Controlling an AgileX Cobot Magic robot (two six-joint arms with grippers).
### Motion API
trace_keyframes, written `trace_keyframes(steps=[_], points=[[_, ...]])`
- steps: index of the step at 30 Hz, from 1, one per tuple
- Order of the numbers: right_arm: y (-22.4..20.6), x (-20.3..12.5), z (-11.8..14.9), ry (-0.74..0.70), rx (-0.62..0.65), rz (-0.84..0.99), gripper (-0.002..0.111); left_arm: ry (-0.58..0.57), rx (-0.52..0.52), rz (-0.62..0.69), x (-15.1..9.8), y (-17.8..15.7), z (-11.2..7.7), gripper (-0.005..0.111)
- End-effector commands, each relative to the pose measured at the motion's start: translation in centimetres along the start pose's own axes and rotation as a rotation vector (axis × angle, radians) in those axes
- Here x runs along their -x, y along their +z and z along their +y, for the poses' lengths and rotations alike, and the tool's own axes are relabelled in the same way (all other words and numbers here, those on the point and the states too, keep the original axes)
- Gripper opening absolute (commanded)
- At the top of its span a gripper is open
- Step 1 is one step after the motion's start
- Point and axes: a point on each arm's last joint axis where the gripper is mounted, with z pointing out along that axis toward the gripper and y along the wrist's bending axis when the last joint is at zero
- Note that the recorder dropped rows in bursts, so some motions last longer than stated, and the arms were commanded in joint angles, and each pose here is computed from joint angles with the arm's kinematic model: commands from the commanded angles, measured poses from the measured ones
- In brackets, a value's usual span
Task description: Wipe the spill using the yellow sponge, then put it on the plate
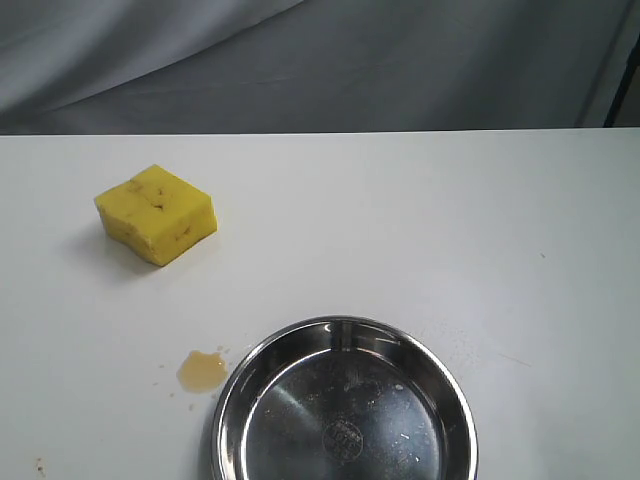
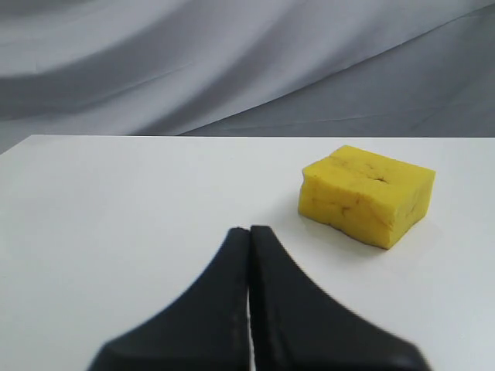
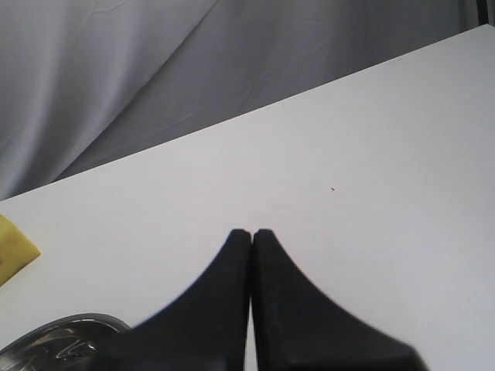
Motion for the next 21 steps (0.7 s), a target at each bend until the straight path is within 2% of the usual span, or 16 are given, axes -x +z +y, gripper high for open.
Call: trace_keyframes(steps=[1,8,14,15,16,17,18,19,21], points=[[0.0,0.2,-0.1,-0.01,-0.01,-0.032,0.0,-0.002,0.002,-0.001,-0.1,0.0,0.0,0.0],[-0.2,1.7,-0.3,-0.005,-0.025,-0.203,0.0,-0.002,0.002,-0.001,-0.1,0.0,0.0,0.0],[-1.1,4.2,-0.5,0.026,-0.05,-0.489,0.0,-0.002,0.002,-0.001,-0.1,0.0,0.0,0.0],[-1.6,5.0,-0.8,0.154,-0.038,-0.598,0.0,-0.002,0.002,-0.001,-0.1,0.0,0.0,0.0],[-1.8,5.3,-0.8,0.216,-0.023,-0.642,0.0,-0.002,0.002,-0.001,-0.1,0.0,0.0,0.0],[-2.0,5.5,-0.9,0.384,0.034,-0.679,0.0,-0.002,0.002,-0.001,-0.1,0.0,0.0,0.0],[-2.1,5.8,-0.7,0.446,0.071,-0.687,0.0,-0.002,0.002,-0.001,-0.1,0.0,0.0,0.0],[-2.4,6.4,-0.1,0.407,0.099,-0.685,0.0,-0.002,0.002,-0.001,-0.1,0.0,0.0,0.0],[-3.5,8.3,1.8,0.179,0.102,-0.61,0.0,-0.002,0.002,-0.001,-0.1,0.0,0.0,0.0]])
